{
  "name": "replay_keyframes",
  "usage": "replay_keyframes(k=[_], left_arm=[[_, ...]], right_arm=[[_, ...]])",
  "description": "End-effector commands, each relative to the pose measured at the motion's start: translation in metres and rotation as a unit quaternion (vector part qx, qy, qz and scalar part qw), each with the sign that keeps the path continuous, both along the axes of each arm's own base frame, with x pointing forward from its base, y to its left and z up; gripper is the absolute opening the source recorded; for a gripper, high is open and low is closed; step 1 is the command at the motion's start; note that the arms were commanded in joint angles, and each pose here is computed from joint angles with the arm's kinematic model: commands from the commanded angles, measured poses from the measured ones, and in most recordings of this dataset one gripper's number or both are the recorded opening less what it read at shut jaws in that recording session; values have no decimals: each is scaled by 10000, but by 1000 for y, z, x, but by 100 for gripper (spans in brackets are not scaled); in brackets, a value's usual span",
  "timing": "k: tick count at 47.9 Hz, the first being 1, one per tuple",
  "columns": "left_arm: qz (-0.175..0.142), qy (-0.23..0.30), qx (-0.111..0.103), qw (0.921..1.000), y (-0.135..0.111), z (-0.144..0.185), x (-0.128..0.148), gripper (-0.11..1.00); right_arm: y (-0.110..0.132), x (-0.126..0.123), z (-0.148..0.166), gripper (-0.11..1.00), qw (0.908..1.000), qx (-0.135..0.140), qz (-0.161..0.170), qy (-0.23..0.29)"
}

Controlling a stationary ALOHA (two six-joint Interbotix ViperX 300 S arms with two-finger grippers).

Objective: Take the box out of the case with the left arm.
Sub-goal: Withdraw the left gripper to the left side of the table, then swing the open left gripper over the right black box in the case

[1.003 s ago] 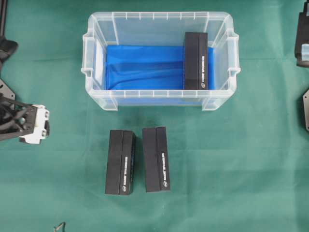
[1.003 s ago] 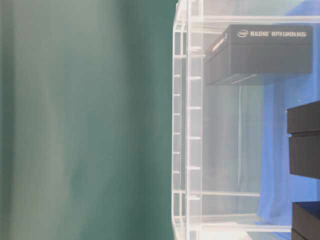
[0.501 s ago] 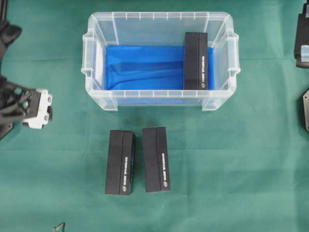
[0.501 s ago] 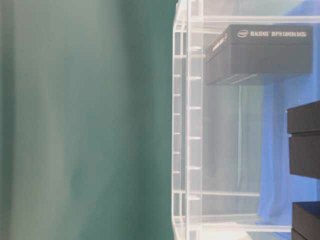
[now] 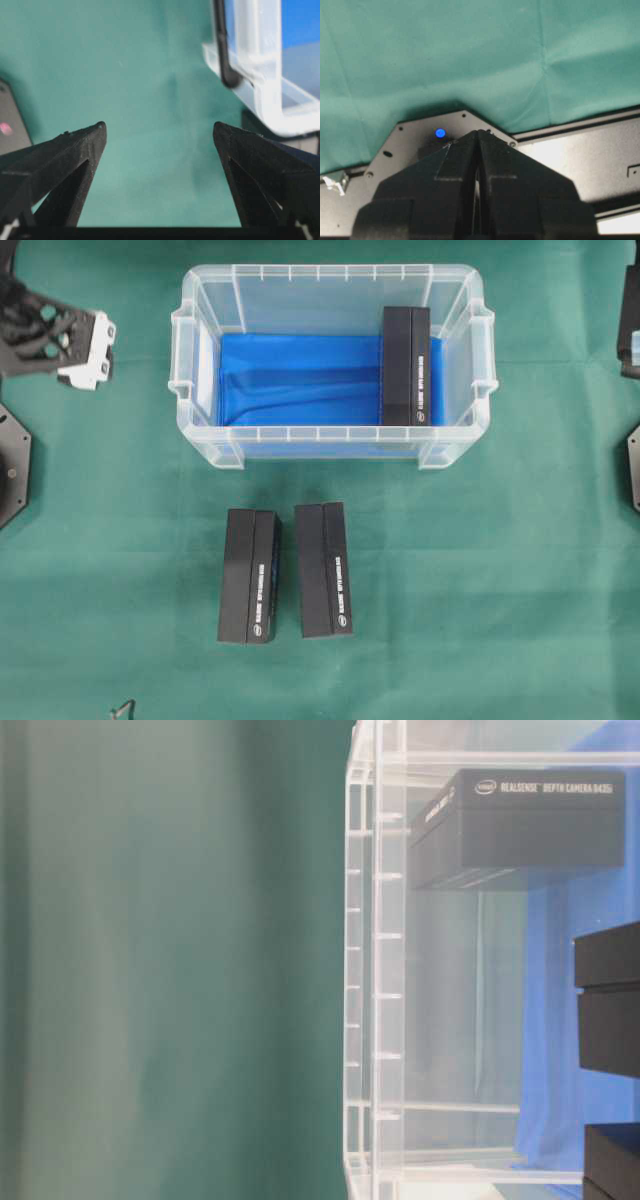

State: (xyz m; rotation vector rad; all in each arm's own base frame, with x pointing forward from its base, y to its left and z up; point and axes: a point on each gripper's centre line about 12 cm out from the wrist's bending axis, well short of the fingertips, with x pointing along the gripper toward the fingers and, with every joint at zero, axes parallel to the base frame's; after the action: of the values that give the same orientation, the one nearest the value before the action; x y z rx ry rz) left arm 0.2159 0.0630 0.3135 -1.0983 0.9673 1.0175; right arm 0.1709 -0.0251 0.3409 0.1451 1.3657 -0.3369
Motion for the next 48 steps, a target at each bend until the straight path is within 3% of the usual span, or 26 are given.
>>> replay_keyframes(k=[1,48], left_arm=[[73,-126,63,9999,11,8,-1,90],[138,-248,-43,9996,16,10,5,90]], right_arm=[[0,1,3,0,10000,-6,3,-75],[-1,3,3,0,9999,-16,9,-105]])
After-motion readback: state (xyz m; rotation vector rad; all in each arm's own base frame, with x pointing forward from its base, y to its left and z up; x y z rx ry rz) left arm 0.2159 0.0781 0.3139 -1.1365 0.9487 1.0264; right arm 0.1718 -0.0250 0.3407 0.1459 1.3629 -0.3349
